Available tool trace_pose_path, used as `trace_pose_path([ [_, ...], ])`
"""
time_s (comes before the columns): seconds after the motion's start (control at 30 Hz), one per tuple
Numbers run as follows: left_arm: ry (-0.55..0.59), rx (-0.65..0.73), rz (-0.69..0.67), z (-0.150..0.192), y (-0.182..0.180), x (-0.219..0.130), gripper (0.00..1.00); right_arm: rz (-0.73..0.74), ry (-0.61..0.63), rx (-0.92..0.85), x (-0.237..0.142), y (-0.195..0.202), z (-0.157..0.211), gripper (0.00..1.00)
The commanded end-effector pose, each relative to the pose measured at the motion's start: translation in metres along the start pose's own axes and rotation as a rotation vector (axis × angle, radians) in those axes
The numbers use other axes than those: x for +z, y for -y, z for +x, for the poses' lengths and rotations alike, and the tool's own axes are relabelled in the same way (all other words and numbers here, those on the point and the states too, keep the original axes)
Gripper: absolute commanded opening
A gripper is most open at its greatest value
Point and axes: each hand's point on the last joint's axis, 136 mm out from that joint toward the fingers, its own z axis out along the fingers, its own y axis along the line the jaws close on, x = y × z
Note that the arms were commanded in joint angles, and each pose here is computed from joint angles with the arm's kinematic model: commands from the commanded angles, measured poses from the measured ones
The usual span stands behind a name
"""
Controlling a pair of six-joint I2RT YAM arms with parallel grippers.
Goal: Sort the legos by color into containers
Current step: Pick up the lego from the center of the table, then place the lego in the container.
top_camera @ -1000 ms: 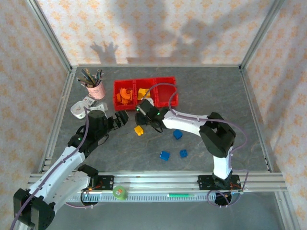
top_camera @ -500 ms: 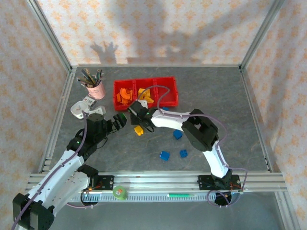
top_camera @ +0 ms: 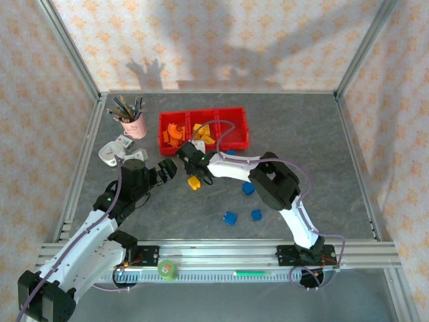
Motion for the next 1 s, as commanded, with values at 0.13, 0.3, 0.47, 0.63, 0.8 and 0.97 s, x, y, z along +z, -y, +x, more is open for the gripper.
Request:
trace_pose_path([
  [0.13, 0.011, -0.005, 0.019, -0.005, 0.005, -0.003, 0.99, -0.017, 0.078, 0.007, -0.039, 0.000, -0.027, 0.22],
  [0.3, 0.010, 0.001, 0.036, -0.009, 0.011, -0.003, 0.99, -0.045, 0.132, 0.017, -0.066, 0.000, -0.048, 0.21],
  [0.47, 0.016, 0.003, 0.049, -0.013, 0.017, -0.001, 0.99, -0.046, 0.196, 0.034, -0.088, 0.010, -0.077, 0.21],
  [0.63, 0.034, 0.002, 0.066, -0.022, 0.026, 0.004, 0.99, -0.017, 0.228, 0.064, -0.086, 0.033, -0.109, 0.22],
  [0.8, 0.048, 0.005, 0.068, -0.031, 0.034, 0.013, 0.99, 0.005, 0.251, 0.077, -0.073, 0.046, -0.139, 0.22],
  [0.97, 0.056, 0.010, 0.068, -0.039, 0.040, 0.023, 0.99, 0.036, 0.244, 0.074, -0.044, 0.052, -0.158, 0.22],
])
